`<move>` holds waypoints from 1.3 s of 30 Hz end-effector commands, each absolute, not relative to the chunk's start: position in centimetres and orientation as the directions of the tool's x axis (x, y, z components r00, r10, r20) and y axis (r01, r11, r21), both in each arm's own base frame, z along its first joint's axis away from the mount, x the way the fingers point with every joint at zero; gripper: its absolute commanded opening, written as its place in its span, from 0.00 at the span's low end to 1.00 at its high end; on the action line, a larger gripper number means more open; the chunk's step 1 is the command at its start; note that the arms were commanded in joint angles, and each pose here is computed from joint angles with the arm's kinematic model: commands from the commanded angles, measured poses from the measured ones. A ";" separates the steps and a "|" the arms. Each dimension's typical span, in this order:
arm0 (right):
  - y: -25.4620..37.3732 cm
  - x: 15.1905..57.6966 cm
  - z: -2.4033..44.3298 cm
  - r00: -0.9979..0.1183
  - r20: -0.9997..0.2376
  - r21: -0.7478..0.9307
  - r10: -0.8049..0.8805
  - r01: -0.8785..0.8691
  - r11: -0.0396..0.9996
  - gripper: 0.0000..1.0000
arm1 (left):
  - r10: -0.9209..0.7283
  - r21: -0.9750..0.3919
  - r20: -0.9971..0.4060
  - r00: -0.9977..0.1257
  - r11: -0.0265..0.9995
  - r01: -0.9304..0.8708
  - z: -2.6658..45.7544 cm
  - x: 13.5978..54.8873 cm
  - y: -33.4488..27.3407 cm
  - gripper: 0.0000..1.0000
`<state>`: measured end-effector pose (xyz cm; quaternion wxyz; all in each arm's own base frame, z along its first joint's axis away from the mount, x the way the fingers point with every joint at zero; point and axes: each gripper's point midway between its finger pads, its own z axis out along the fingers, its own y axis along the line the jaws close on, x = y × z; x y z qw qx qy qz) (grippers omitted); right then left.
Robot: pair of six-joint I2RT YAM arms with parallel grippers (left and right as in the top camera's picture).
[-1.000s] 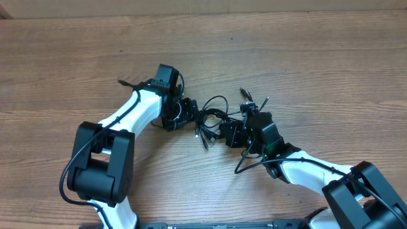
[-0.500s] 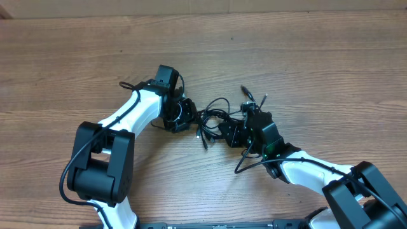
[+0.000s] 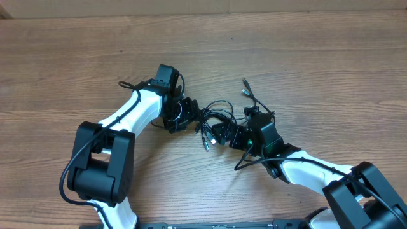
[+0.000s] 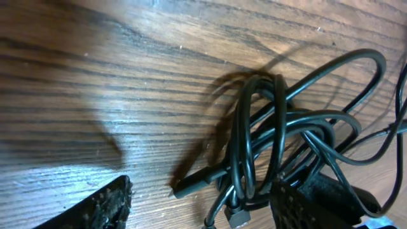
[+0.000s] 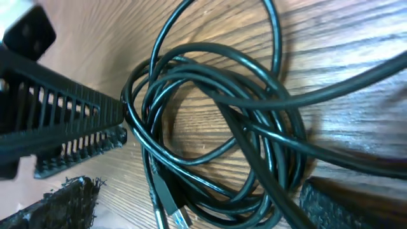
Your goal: Untangle cables
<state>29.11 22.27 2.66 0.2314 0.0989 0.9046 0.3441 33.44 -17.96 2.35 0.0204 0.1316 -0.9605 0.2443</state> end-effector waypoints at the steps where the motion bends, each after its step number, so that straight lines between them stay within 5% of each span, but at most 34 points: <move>1: 21.5 28.0 1.2 -0.871 -0.200 0.678 0.448 0.207 0.705 1.00 | -0.259 -0.427 0.044 -0.965 0.868 -0.253 2.7 34.5 -17.4 0.72; 15: 21.7 25.9 2.9 -0.893 -0.109 0.697 0.437 0.245 0.674 1.00 | -0.301 -0.465 0.041 -0.953 0.838 -0.285 3.1 35.4 -18.0 0.71; 22: 19.0 24.0 4.0 -0.873 -0.121 0.620 0.473 0.306 0.723 1.00 | -0.257 -0.594 -0.010 -0.966 0.779 -0.201 4.8 37.1 -20.4 0.58; 34: 17.6 22.1 2.7 -0.878 -0.076 0.545 0.473 0.361 0.757 1.00 | -0.212 -0.456 -0.105 -0.972 0.879 -0.142 3.4 36.1 -21.6 0.53; 39: 17.6 22.1 2.7 -0.878 -0.076 0.545 0.472 0.360 0.757 1.00 | -0.208 -0.373 -0.154 -0.966 0.917 -0.139 2.8 36.0 -21.4 0.35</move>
